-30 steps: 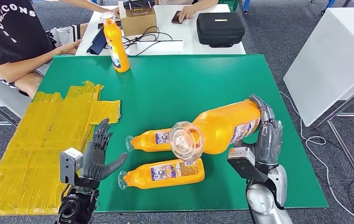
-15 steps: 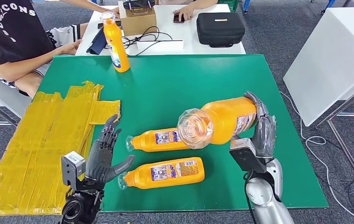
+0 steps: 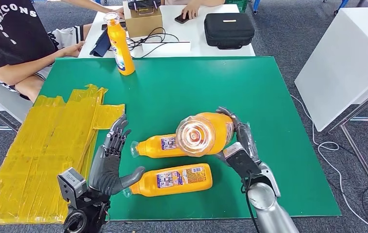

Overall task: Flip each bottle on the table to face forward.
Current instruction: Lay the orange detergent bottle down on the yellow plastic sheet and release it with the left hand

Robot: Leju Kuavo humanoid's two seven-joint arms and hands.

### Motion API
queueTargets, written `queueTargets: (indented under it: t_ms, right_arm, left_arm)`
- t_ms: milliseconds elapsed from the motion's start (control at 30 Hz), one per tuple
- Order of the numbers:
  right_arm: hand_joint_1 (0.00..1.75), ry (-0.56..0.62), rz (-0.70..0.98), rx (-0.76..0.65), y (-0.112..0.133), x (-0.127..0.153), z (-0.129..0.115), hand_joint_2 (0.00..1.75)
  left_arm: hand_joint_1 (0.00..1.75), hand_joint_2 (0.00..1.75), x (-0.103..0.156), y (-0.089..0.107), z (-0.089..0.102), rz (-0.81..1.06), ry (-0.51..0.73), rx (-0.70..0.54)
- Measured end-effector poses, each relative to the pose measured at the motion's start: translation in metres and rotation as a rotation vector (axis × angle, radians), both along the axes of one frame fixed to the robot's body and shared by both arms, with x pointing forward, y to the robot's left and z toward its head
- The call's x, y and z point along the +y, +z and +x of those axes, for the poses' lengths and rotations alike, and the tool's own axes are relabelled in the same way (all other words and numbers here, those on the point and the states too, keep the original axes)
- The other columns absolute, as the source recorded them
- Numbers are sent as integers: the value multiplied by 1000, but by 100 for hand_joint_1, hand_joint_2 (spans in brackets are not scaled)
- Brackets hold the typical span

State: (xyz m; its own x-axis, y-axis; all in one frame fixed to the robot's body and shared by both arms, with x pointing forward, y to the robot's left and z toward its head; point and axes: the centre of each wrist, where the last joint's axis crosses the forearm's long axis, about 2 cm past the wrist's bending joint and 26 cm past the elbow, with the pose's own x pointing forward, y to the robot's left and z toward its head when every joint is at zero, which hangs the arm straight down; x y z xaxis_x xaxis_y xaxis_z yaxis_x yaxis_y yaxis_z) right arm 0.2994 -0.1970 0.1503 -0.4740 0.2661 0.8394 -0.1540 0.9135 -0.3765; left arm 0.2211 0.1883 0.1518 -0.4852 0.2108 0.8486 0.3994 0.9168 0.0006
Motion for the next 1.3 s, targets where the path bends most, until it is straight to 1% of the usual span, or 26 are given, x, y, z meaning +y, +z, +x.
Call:
queueTargets:
  t_ms: [100,333,467,667,967,1133,1300]
  right_arm:
    - [175,67,-8,25,-2,9,6,175]
    - [175,151,-33,75,-10,33,9,175]
    - [175,182,-37,100,-15,46,7,175]
    - [175,209,-42,121,-18,57,7,175]
    - [175,200,-4,141,-20,79,8,175]
    - [175,169,-2,128,-14,92,9,175]
    - [175,169,17,126,-6,104,11,175]
  left_arm:
    - [0,175,-2,3,-2,-1,-18,-20]
    - [0,175,-9,7,-3,-1,-56,-47]
    - [0,175,-12,9,-2,0,-68,-59]
    - [0,175,-14,11,-1,0,-78,-66]
    - [0,175,-18,14,0,3,-62,-83]
    - [0,175,-21,17,2,13,-48,-100]
    - [0,175,-27,20,2,15,-38,-110]
